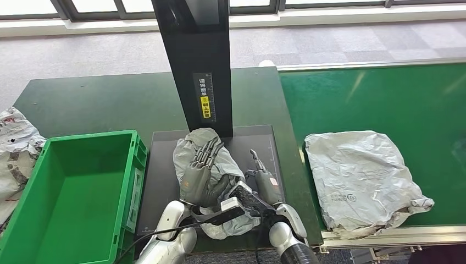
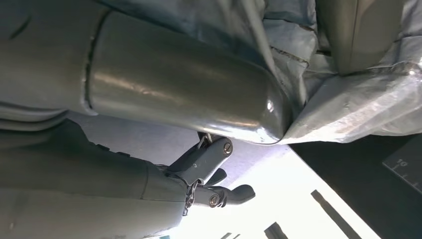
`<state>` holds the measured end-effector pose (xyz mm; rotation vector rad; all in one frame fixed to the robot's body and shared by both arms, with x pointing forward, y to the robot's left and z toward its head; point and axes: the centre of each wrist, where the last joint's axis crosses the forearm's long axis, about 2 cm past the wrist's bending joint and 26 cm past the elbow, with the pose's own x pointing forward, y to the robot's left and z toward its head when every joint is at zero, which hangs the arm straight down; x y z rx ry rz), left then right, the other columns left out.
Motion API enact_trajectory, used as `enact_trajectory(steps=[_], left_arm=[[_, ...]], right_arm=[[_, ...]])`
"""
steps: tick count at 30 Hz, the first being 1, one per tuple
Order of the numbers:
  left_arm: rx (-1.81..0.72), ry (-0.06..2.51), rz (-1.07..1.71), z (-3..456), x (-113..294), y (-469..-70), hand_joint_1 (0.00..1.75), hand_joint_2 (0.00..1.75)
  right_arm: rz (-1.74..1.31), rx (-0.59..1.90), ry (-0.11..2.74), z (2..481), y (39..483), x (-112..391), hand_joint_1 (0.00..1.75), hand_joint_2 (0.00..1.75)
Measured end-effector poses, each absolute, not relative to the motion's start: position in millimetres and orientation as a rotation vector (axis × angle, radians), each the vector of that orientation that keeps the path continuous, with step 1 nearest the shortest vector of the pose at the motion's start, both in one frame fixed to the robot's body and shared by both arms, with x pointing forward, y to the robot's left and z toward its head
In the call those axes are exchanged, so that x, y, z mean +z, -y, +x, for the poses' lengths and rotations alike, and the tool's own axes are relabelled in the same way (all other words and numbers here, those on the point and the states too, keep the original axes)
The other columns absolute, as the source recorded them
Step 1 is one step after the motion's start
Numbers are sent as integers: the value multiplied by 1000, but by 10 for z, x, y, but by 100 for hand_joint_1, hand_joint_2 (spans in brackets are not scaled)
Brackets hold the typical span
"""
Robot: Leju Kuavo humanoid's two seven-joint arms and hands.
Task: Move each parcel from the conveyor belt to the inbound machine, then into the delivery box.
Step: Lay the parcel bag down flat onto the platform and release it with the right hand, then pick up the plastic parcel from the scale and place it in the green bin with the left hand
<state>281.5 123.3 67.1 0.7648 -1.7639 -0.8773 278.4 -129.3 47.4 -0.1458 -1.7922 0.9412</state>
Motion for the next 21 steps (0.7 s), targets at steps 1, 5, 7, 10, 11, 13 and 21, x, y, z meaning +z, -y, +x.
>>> enact_trajectory(steps=[1,5,7,10,11,13,21], left_arm=[[-896,1755,767,2820,666,-1223,1,175],[-1016,1701,790,2843,653,-1168,168,175],[-1062,1689,792,2857,647,-1144,175,175],[-1112,1683,796,2868,647,-1117,175,175],[-1125,1679,799,2868,648,-1110,175,175],[-1145,1671,805,2866,650,-1096,175,175],[-1191,1620,790,2859,619,-1076,175,175]], right_arm=[[-150,944,1785,2778,1311,461,0,0],[-172,951,1746,2735,1426,382,0,0],[-179,953,1734,2716,1471,351,0,0],[-187,962,1726,2704,1514,327,0,0],[-190,966,1723,2701,1528,320,0,0],[-194,973,1719,2697,1552,310,0,0],[-208,978,1708,2676,1601,302,0,0]])
